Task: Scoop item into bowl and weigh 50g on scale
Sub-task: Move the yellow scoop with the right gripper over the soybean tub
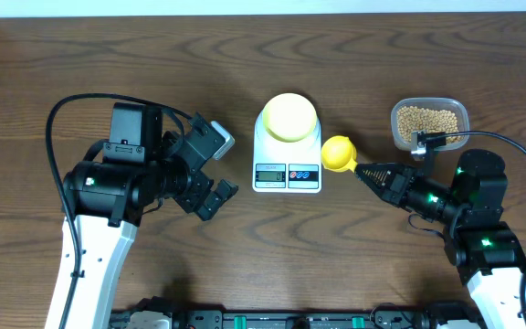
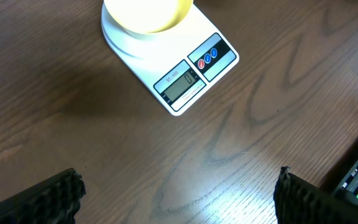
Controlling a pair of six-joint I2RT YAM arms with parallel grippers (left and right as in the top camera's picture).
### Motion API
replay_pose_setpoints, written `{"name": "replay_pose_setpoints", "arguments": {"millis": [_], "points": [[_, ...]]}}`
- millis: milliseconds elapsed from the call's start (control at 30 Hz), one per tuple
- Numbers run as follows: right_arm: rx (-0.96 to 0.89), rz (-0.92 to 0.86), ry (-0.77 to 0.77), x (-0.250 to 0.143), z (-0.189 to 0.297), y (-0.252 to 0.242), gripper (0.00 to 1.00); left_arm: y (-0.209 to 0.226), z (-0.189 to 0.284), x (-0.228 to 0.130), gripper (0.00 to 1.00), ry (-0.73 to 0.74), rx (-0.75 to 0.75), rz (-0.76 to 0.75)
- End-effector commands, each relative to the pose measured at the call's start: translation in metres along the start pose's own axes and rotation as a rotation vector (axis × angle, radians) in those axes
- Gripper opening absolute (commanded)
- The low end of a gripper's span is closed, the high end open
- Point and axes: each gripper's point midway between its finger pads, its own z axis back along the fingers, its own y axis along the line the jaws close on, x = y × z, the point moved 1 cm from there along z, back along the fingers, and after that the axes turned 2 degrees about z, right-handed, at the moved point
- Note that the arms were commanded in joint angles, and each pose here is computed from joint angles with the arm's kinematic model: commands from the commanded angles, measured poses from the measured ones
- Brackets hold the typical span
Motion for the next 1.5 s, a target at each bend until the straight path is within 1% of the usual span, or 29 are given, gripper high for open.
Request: {"name": "replay_pose_setpoints", "arguments": {"millis": [0,100,200,233,300,667,767,900,1067,1133,1267,1467], "points": [[-0.029,0.054,-0.057,0.012,0.003,0.0,0.01,0.001,0.0,-0.002,1.0,0.004,0.006,-0.003],[-0.096,0.202,-0.104,0.02,0.005,-0.009,0.01,0.001,0.0,-0.002,1.0,0.004,0.006,-0.003],[-0.108,0.271,-0.12,0.024,0.005,-0.01,0.01,0.001,0.0,-0.002,1.0,0.004,0.006,-0.003],[-0.106,0.332,-0.128,0.027,0.005,-0.007,0.01,0.001,0.0,-0.002,1.0,0.004,0.006,-0.003],[-0.11,0.397,-0.132,0.028,0.005,-0.007,0.01,0.001,0.0,-0.002,1.0,0.004,0.006,-0.003],[-0.241,0.498,-0.205,0.045,0.011,-0.023,0.01,0.001,0.0,-0.002,1.0,0.004,0.006,-0.003],[-0.303,0.503,-0.253,0.055,0.015,-0.029,0.01,0.001,0.0,-0.002,1.0,0.004,0.006,-0.003],[-0.315,0.503,-0.274,0.059,0.016,-0.029,0.01,0.001,0.0,-0.002,1.0,0.004,0.006,-0.003],[-0.242,0.338,-0.353,0.07,0.018,-0.016,0.01,0.001,0.0,-0.002,1.0,0.004,0.006,-0.003],[-0.217,0.306,-0.378,0.074,0.019,-0.011,0.01,0.001,0.0,-0.002,1.0,0.004,0.006,-0.003],[-0.186,0.283,-0.424,0.083,0.02,-0.004,0.01,0.001,0.0,-0.002,1.0,0.004,0.006,-0.003],[-0.188,0.286,-0.463,0.098,0.015,-0.007,0.01,0.001,0.0,-0.002,1.0,0.004,0.006,-0.003]]}}
